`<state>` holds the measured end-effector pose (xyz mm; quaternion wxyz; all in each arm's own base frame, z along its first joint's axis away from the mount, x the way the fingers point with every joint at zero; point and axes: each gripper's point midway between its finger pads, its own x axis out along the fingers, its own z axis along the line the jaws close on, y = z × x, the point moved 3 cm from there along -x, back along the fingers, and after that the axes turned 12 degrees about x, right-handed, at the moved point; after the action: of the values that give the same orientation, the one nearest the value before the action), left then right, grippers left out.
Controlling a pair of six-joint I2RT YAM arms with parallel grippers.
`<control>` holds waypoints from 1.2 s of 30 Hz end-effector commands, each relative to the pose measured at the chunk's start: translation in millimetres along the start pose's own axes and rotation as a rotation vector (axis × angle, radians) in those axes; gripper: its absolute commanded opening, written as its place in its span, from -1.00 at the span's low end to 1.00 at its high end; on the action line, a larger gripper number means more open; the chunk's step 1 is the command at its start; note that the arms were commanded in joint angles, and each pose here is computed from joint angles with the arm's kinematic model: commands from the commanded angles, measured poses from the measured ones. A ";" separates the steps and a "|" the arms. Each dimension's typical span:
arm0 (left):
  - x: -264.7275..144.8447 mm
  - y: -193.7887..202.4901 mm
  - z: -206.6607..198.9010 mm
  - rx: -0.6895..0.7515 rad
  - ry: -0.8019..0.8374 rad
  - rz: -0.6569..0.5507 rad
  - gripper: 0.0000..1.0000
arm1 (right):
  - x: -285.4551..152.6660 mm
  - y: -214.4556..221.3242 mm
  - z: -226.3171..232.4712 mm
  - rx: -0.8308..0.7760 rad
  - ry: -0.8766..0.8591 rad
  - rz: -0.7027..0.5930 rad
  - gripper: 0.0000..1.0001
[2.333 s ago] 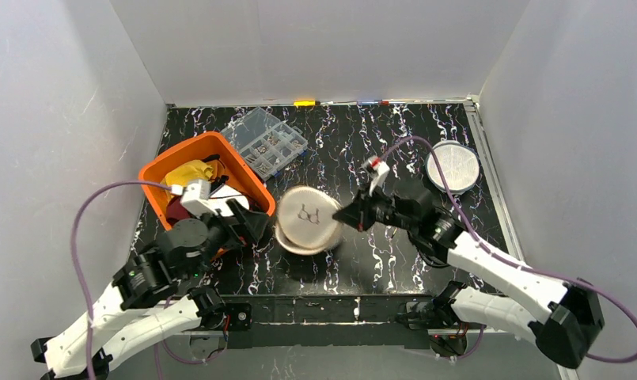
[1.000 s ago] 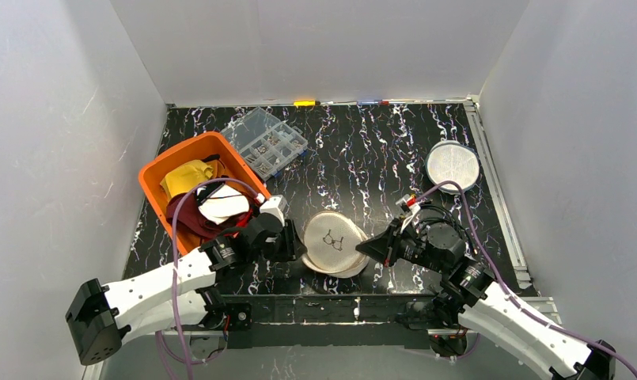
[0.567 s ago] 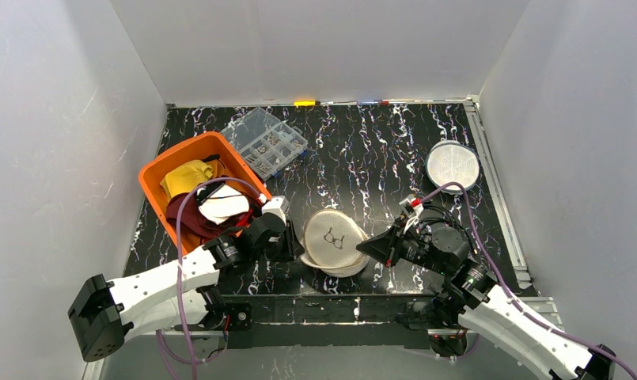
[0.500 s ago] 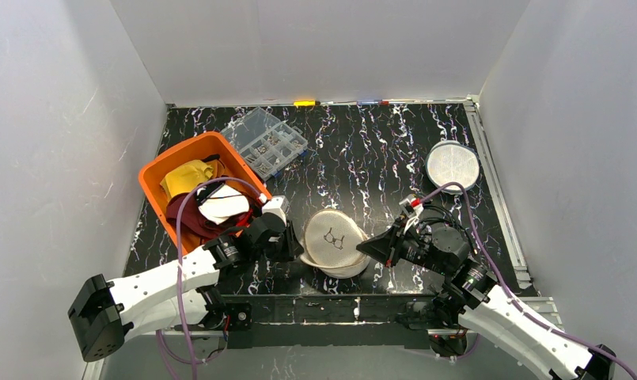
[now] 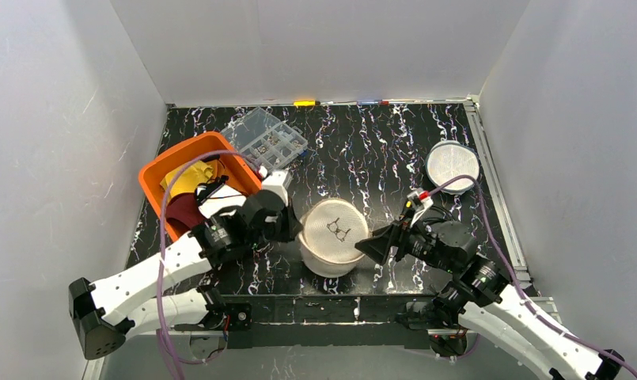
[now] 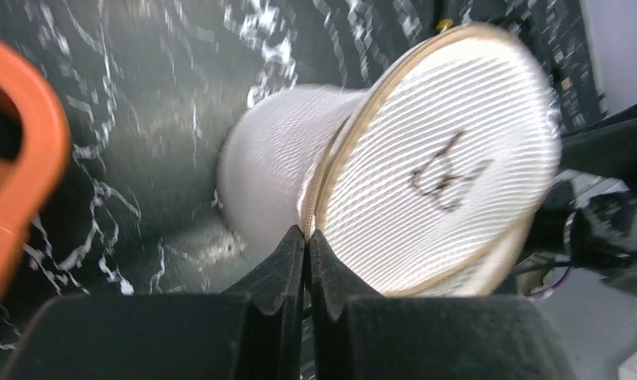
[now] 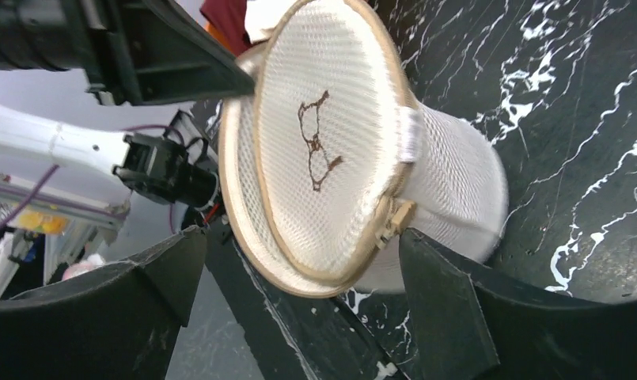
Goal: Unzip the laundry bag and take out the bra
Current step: Open the laundry bag at the center of the board.
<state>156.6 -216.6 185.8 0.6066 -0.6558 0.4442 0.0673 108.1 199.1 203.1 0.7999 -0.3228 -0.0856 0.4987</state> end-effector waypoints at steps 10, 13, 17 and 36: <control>-48.2 -99.4 -10.6 0.263 -0.169 -0.073 -1.00 | -17.7 -73.6 44.2 0.150 0.061 -0.266 0.93; -34.3 -96.1 -20.8 0.266 -0.165 -0.054 -1.00 | -5.4 -72.5 46.2 0.201 0.084 -0.214 0.92; -10.4 -84.6 -32.3 0.287 -0.185 -0.034 -1.00 | 13.1 -69.8 43.9 0.272 0.105 -0.173 0.88; 14.2 -82.2 -47.8 0.108 -0.193 -0.085 -1.00 | 44.0 -68.4 30.8 0.347 0.278 -0.096 0.77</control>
<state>195.3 -272.2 228.1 0.7084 -0.5848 0.3825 0.0995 160.0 215.5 241.3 0.8693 -0.2533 0.1109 0.4097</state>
